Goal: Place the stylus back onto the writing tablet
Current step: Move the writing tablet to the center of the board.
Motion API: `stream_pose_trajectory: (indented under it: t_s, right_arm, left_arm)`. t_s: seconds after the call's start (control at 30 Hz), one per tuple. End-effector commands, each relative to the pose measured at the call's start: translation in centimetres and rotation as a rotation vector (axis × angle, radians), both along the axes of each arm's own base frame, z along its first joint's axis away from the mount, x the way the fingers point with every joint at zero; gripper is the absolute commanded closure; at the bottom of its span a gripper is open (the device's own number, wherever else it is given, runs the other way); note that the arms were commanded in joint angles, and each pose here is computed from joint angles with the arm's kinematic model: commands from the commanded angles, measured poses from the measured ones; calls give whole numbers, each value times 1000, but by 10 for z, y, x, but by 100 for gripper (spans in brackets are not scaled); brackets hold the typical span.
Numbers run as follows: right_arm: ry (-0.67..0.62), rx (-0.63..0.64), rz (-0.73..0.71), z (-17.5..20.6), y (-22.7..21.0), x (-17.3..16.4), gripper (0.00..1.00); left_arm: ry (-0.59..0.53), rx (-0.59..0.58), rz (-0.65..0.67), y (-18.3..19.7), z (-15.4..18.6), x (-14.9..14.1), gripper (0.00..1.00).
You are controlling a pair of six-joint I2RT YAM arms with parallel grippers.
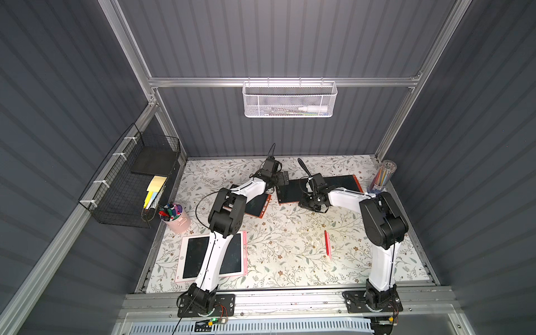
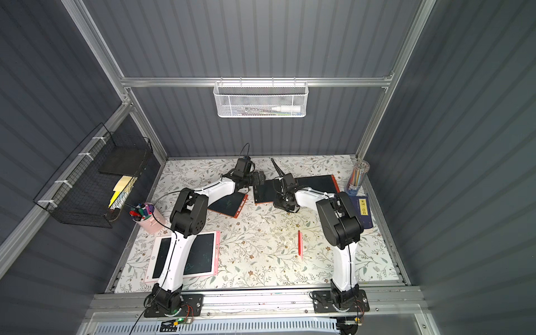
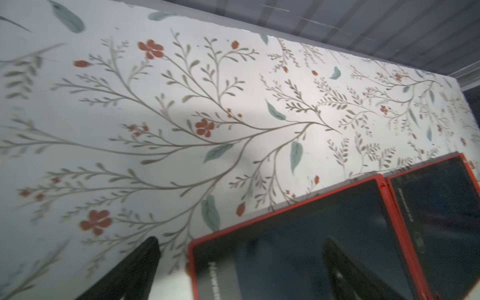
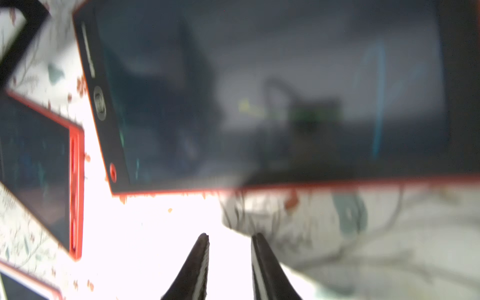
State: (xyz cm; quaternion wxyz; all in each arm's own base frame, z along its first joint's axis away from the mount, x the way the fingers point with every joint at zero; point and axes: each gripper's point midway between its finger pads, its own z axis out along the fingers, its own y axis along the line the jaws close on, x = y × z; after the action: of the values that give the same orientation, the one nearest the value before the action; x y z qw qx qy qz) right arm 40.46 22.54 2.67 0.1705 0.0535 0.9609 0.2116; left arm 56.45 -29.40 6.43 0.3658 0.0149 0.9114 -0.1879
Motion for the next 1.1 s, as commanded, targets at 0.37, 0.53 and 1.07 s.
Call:
stream_pose_trajectory:
  t_s: [0.37, 0.53, 1.07]
  right_arm:
    - [-83, 121, 110, 56, 21, -47, 60]
    - [-104, 158, 156, 70, 28, -60, 48]
    - [-120, 171, 170, 78, 22, -76, 1]
  left_arm:
    - [-22, 270, 421, 220, 45, 19, 1]
    - [5, 290, 474, 253, 32, 22, 1]
    - [77, 277, 447, 258, -3, 11, 1]
